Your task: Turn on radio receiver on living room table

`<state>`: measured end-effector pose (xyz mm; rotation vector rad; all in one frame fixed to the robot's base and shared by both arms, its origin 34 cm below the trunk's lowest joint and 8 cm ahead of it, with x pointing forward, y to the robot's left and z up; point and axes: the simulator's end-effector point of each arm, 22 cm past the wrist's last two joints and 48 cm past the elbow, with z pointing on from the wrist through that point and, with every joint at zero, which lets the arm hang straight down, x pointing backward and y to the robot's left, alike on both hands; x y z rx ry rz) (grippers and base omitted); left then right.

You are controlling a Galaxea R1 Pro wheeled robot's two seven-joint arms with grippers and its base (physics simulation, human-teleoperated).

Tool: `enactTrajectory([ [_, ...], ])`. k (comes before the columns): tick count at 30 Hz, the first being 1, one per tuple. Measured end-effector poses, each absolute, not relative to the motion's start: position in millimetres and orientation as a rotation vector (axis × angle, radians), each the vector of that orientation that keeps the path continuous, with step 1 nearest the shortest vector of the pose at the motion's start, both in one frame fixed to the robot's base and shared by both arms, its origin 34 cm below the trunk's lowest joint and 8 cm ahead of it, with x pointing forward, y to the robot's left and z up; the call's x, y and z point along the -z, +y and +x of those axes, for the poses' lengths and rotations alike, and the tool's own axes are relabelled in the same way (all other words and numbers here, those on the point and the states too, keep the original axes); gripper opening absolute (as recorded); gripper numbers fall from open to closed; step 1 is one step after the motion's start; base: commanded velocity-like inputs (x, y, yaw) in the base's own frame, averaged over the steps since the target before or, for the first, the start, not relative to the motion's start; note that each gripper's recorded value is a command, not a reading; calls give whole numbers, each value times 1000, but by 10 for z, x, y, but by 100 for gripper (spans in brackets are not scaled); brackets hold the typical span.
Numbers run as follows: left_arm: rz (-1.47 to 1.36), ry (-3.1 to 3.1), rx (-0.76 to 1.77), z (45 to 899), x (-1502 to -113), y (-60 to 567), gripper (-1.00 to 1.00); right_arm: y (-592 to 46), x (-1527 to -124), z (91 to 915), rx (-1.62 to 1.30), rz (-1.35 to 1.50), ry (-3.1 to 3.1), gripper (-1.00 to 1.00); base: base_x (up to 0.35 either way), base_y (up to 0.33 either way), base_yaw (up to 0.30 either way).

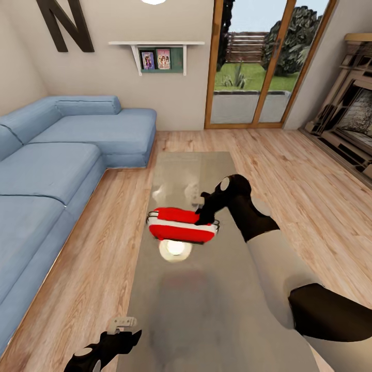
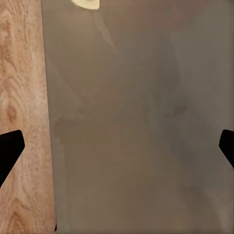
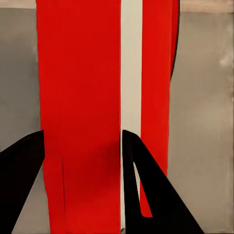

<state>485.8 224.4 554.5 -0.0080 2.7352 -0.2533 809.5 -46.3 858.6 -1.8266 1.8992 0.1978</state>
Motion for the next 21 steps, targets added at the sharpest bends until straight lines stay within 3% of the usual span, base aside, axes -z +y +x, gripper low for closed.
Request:
enactTrajectory([
  [7, -7, 2725, 256, 4910, -5588, 2239, 100, -734, -8888, 8323, 83, -1509, 1896, -100, 0, 0, 0],
  [16, -6, 2722, 263, 4984, -5667, 2232, 100, -1106, -8985, 8312, 308, -1424, 1885, -100, 0, 0, 0],
  [21, -28, 2713, 290, 5112, -5815, 2199, 100, -1460, -8759, 8275, 587, -1338, 1849, -100, 0, 0, 0],
])
